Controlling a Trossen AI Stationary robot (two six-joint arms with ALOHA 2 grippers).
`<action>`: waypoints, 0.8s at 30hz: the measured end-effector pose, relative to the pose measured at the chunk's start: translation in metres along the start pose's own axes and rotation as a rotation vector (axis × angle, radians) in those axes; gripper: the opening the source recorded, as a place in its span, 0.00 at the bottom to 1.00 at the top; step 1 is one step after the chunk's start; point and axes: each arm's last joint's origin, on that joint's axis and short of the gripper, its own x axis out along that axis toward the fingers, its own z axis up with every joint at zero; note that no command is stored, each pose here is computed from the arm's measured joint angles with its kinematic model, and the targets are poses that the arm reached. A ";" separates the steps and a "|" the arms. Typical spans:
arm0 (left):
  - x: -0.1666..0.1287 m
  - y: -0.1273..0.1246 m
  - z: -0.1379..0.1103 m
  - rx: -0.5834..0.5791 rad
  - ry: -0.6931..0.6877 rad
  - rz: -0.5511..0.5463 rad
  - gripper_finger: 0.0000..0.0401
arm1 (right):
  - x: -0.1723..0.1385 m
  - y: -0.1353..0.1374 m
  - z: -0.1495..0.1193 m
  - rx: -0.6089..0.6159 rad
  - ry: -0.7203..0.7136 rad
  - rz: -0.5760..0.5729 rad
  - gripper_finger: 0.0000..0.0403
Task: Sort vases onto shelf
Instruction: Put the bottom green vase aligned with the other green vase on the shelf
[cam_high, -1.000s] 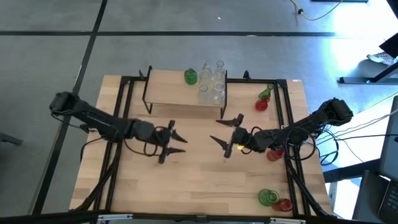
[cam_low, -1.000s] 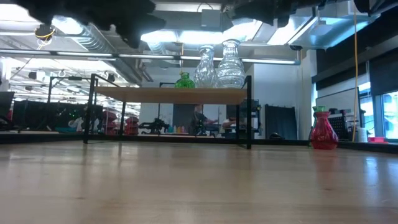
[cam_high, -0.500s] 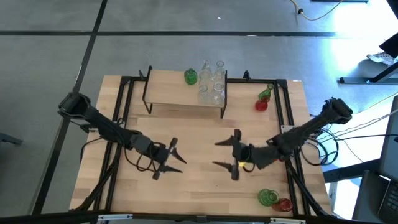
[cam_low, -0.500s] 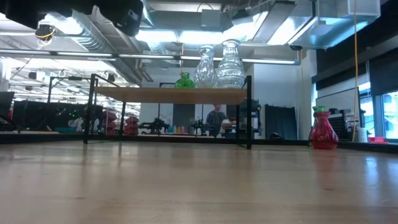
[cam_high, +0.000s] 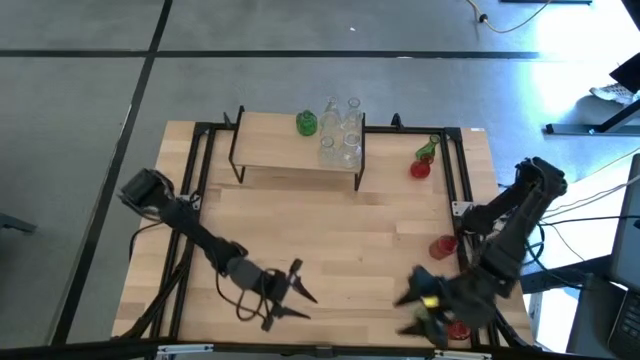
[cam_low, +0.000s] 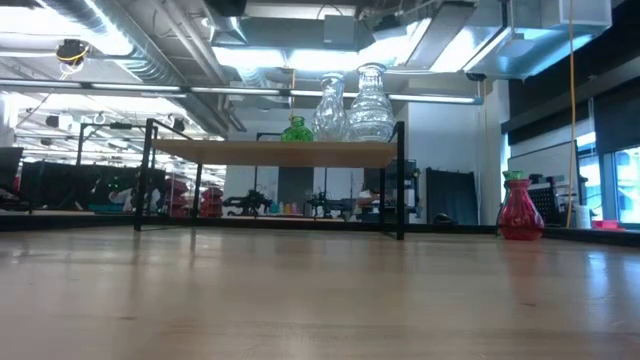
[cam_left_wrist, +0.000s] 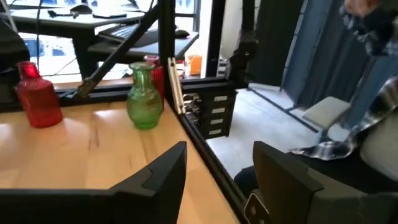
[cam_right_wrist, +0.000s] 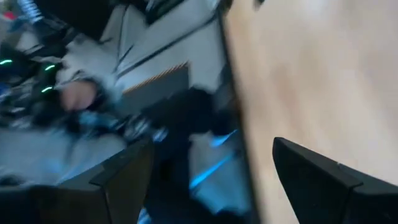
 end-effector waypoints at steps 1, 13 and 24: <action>0.005 -0.004 -0.001 0.000 0.001 0.006 0.44 | -0.002 0.004 -0.008 0.028 0.020 0.012 0.78; 0.032 -0.028 -0.005 -0.128 -0.020 0.084 0.44 | -0.032 -0.004 -0.078 0.289 0.227 -0.250 0.78; 0.030 -0.033 -0.009 -0.160 0.001 0.142 0.44 | -0.020 -0.017 -0.096 0.237 0.284 -0.464 0.78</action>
